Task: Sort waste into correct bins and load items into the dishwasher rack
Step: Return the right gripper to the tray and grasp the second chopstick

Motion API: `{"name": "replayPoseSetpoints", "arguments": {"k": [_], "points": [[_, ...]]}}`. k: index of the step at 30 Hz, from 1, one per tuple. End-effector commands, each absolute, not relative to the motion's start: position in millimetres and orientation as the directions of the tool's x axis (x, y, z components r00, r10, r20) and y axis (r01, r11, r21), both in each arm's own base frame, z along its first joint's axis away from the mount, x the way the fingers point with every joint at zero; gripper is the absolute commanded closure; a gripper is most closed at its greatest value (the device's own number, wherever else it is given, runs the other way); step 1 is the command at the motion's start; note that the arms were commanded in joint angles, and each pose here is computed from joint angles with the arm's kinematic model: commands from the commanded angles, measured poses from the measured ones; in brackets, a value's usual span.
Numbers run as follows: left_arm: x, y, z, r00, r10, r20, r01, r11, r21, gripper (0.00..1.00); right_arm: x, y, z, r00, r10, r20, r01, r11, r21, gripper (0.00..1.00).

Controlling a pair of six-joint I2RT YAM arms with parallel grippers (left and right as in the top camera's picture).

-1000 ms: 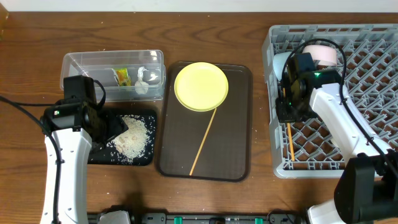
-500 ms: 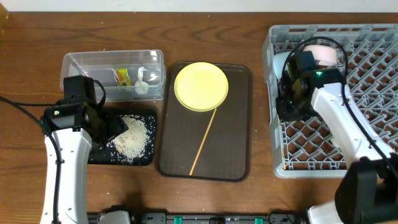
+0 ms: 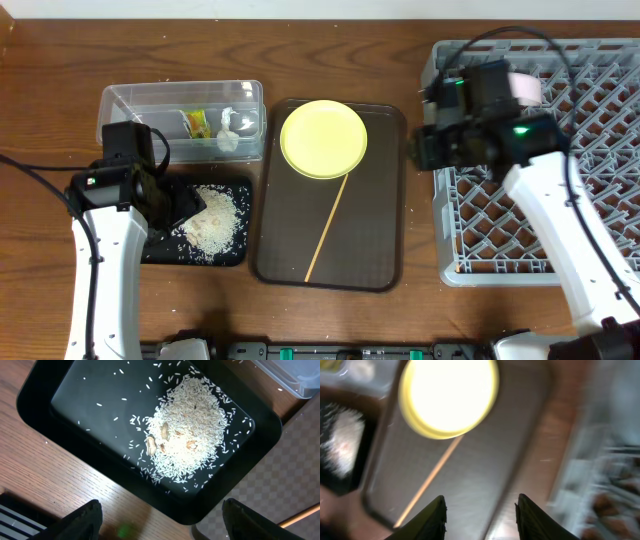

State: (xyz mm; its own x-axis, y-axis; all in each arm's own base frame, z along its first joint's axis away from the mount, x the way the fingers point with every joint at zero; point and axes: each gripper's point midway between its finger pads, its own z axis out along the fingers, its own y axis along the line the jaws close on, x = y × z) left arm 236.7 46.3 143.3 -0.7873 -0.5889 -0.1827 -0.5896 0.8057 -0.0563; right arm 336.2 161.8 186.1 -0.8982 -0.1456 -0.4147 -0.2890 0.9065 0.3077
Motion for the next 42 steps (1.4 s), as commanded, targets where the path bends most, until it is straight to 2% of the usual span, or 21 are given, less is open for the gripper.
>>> {"name": "replayPoseSetpoints", "arguments": {"k": [1, 9, 15, 21, 23, 33, 42], "points": [[237, 48, 144, -0.780, -0.601, -0.177, -0.601, 0.797, -0.055, 0.21, 319, 205, 171, -0.928, -0.164, -0.336, -0.290, 0.882, 0.371, 0.55], [237, 48, 144, -0.780, -0.600, -0.177, -0.601, 0.797, -0.055, 0.20, 282, 265, 106, -0.959, -0.233, -0.159, -0.273, 0.911, 0.310, 0.56], [237, 47, 144, -0.780, -0.601, -0.177, -0.601, 0.797, -0.055, 0.21, 256, 291, 50, -0.978, -0.208, -0.022, -0.207, 0.949, 0.236, 0.56], [237, 47, 144, -0.780, -0.600, -0.177, -0.601, 0.797, -0.055, 0.20, 244, 304, 6, -0.978, -0.205, 0.031, -0.197, 0.964, 0.177, 0.59], [237, 47, 144, -0.780, -0.601, -0.177, -0.601, 0.797, -0.055, 0.21, 240, 299, -4, -0.982, -0.183, 0.053, -0.174, 0.975, 0.137, 0.64], [237, 47, 144, -0.780, -0.600, -0.177, -0.601, 0.797, -0.055, 0.20, 244, 266, -11, -0.991, -0.099, 0.087, -0.098, 0.995, 0.015, 0.99], [237, 47, 144, -0.780, -0.601, -0.177, -0.601, 0.797, -0.055, 0.21, 267, 224, 8, -0.993, -0.059, 0.100, -0.059, 0.998, 0.007, 0.99]]}}
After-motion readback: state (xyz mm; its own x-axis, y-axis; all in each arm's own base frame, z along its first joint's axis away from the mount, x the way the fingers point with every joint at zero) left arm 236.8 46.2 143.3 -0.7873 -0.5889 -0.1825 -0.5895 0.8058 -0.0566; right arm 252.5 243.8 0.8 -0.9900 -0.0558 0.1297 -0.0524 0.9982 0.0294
